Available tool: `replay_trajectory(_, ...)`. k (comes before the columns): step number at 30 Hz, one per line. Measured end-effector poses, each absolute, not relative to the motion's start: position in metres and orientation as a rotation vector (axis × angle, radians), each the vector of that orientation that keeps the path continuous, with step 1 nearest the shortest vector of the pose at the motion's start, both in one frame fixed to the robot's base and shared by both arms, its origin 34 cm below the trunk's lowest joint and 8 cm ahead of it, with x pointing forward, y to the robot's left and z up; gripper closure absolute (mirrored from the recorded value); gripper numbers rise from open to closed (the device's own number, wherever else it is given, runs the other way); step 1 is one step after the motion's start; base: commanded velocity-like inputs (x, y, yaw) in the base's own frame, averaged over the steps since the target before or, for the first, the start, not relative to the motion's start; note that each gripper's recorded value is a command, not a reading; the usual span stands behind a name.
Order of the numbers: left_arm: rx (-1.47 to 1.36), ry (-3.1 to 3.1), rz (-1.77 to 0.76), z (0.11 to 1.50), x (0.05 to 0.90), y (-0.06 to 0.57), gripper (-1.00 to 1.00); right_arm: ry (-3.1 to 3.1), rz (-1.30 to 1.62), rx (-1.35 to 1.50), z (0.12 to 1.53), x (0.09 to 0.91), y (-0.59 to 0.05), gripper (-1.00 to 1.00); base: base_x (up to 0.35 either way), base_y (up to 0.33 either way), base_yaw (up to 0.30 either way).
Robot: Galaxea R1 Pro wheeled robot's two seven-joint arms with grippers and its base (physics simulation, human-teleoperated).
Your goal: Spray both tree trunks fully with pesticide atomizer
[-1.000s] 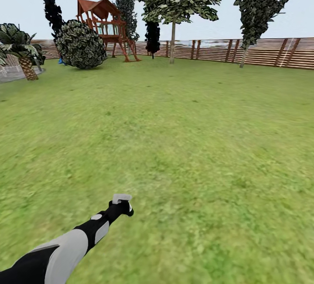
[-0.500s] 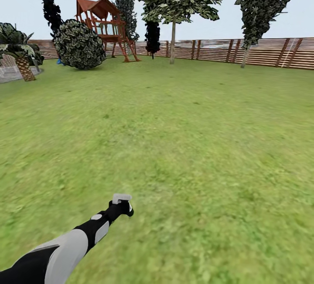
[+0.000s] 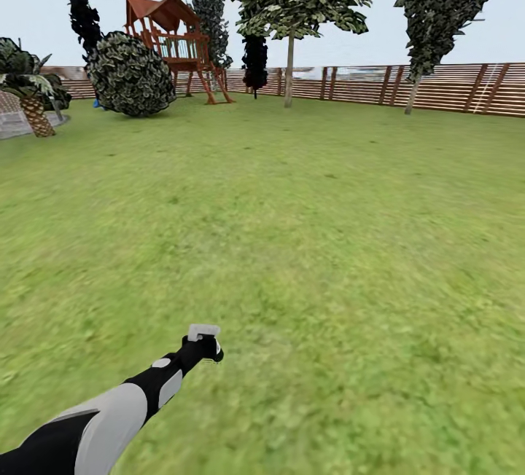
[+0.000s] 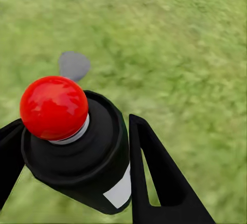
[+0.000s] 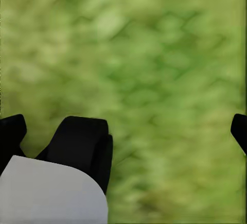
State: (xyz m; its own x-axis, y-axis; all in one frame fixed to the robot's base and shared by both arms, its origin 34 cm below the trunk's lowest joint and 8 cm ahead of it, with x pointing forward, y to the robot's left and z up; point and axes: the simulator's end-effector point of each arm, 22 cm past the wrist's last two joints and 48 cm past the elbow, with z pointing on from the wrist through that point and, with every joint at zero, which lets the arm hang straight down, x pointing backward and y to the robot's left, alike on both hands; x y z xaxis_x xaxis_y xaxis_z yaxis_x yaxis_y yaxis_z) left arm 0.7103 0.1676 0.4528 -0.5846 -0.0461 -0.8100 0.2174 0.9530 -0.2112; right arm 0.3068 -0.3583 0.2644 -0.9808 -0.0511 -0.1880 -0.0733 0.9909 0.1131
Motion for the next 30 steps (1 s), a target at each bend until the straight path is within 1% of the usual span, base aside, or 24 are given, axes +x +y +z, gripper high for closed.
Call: replay_trajectory(30, 0.120, 2.168, -0.359, 0.4528, 0.7103, 0.1676, 1.00, 2.948, 0.179, -0.092, 0.2644, 0.3069, -0.3578, -1.00, 0.350, 0.000, 0.000)
